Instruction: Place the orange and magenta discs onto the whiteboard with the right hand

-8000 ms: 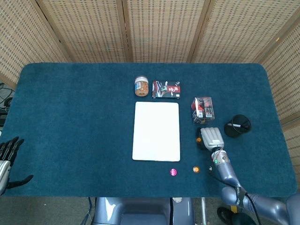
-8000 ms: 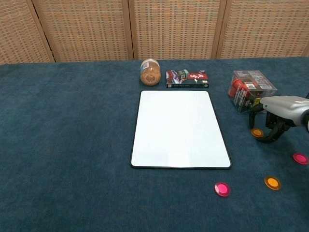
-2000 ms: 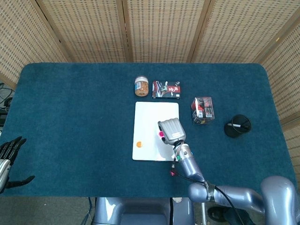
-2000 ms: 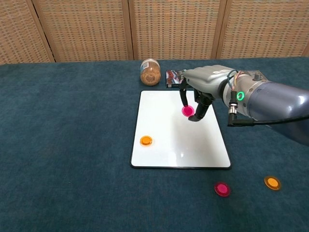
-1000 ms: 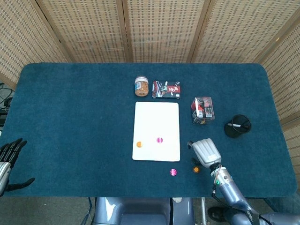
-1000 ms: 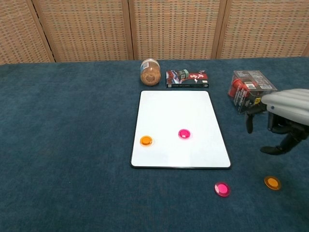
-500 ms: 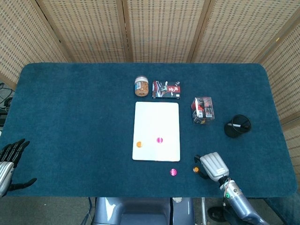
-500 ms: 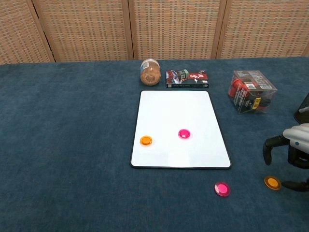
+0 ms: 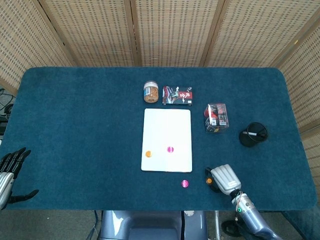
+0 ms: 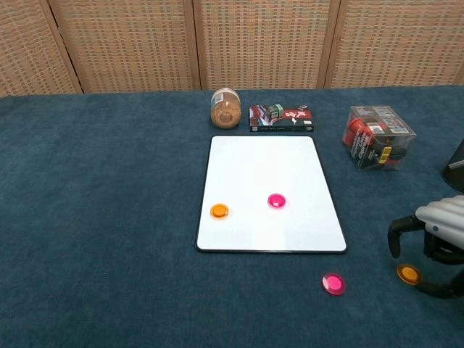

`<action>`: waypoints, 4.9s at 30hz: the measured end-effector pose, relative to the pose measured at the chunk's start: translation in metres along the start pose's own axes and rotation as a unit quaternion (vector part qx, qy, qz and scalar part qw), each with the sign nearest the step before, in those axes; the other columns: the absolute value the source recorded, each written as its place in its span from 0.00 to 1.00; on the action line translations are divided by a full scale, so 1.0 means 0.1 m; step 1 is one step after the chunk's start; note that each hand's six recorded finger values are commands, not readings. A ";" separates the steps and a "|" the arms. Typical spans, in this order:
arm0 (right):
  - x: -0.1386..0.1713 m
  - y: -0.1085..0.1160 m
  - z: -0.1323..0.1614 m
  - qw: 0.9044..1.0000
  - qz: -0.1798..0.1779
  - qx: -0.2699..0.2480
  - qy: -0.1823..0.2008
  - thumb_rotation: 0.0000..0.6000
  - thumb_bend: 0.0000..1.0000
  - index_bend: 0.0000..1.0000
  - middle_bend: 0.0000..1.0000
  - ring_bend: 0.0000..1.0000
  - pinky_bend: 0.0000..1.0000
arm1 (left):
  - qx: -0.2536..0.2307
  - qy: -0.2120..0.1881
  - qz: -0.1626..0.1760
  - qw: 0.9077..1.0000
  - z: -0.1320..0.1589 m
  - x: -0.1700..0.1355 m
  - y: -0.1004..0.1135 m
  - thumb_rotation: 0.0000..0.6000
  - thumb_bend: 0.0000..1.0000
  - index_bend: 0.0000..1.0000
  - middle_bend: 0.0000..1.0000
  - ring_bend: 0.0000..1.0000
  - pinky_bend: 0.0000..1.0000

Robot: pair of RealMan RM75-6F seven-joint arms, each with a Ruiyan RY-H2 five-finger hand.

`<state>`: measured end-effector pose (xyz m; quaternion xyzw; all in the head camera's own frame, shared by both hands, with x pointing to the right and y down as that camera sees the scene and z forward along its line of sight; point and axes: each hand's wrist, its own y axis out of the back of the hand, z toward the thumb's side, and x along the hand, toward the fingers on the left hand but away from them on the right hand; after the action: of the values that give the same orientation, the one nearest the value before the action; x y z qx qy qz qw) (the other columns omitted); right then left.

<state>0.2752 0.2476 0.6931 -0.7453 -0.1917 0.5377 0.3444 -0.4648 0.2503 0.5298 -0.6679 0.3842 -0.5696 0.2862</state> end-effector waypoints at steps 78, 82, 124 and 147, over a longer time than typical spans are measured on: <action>-1.31 0.64 1.69 0.999 0.013 0.041 0.022 1.00 0.26 0.28 1.00 1.00 1.00 | -0.014 0.013 -0.023 1.000 -0.09 0.13 -0.02 1.00 0.00 0.00 0.00 0.00 0.00; -1.24 0.71 1.68 0.999 0.001 0.038 0.030 1.00 0.26 0.28 1.00 1.00 1.00 | -0.013 0.012 -0.024 1.000 -0.09 0.13 -0.03 1.00 0.00 0.00 0.00 0.00 0.00; -0.27 0.06 0.83 0.996 0.048 -0.015 0.071 1.00 0.31 0.38 1.00 1.00 1.00 | -0.004 0.014 -0.026 1.000 -0.06 0.14 -0.07 1.00 0.00 0.00 0.00 0.00 0.00; -0.34 0.01 0.83 0.996 0.045 -0.009 0.070 1.00 0.31 0.44 1.00 1.00 1.00 | -0.003 0.014 -0.027 1.000 -0.06 0.14 -0.08 1.00 0.00 0.00 0.00 0.00 0.00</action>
<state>0.1854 0.2498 0.7000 -0.7922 -0.1385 0.4974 0.3253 -0.4680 0.2439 0.5452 -0.6710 0.3712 -0.5854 0.2632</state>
